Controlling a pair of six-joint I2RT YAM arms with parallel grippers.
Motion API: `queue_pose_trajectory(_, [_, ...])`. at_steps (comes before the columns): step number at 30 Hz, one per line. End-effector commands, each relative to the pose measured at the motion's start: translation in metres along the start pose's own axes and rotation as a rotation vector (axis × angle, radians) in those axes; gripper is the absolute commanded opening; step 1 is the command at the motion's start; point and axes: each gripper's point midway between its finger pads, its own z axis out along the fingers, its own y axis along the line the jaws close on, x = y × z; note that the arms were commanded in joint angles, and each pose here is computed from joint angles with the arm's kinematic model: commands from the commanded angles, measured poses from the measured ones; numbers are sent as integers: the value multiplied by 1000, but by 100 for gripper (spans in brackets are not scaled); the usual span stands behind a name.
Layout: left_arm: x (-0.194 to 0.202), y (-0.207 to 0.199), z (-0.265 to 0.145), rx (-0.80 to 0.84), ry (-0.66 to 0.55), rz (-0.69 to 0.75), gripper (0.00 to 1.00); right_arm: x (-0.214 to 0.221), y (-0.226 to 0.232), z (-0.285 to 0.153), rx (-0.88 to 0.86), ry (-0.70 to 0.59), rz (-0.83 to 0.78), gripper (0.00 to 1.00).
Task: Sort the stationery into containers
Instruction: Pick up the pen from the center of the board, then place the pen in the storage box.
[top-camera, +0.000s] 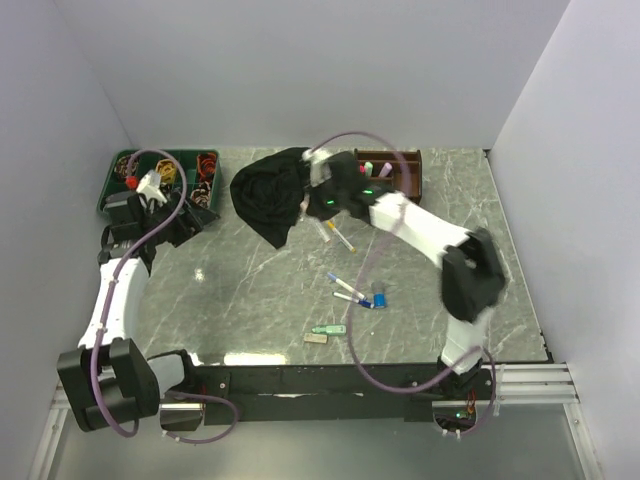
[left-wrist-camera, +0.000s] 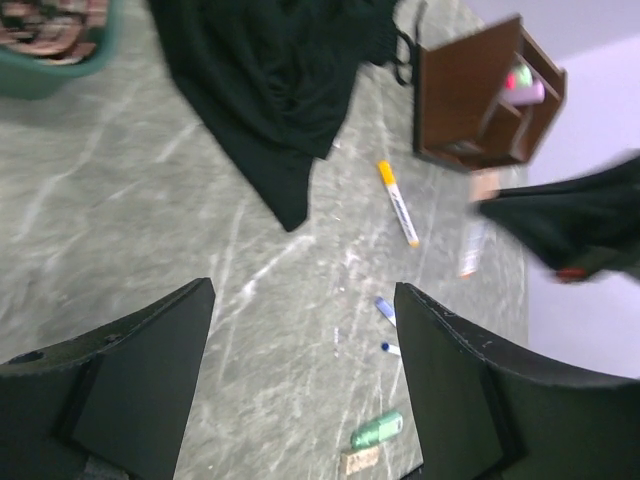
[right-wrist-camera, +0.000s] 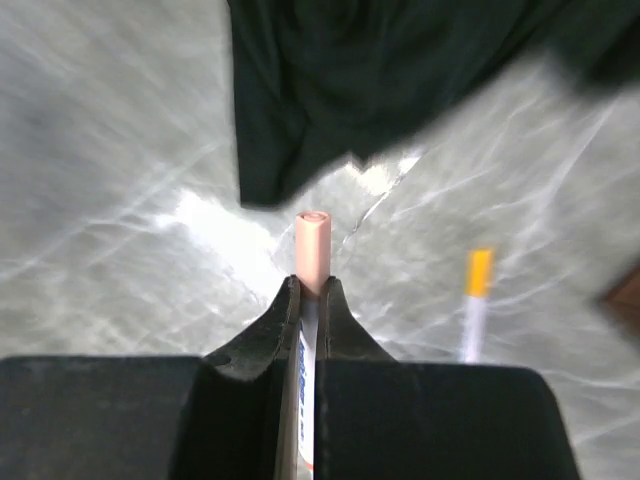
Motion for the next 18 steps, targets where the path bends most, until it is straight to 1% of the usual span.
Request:
queue_pose_trajectory(1, [-19,-42,5,154,-11,136,79,-79,-16,-70,-61,-453,-246,0])
queue_pose_trajectory(2, [-16,-44,11,163,10,146,79,-64,-19,-69,-88,-451,-278,0])
queue_pose_trajectory(4, [-19,-48,15,170,21,165,78,-70,-31,-79,-67,-501,-370,0])
queue_pose_trajectory(6, [-20,-50,22,167,38,172,78,-70,-53,-83,-37,-508,-404,0])
queue_pose_trajectory(8, [-20,-45,30,152,53,185,78,-74,-74,-88,11,-525,-477,0])
queue_pose_trajectory(9, [-25,-46,32,151,48,195,78,-75,-79,-89,26,-529,-555,0])
queue_pose_trajectory(10, [-25,-44,34,144,53,205,78,-74,-83,-89,37,-534,-592,0])
queue_pose_trajectory(11, [-27,-41,38,137,56,210,78,-73,-91,-90,52,-535,-624,0])
queue_pose_trajectory(12, [-28,-41,39,136,59,217,78,-73,-92,-90,50,-538,-693,0])
queue_pose_trajectory(15, [-29,-34,46,119,75,242,78,-67,-106,-85,62,-522,-795,0])
queue_pose_trajectory(18, [-29,-26,49,94,85,276,79,-63,-121,-81,77,-509,-855,0])
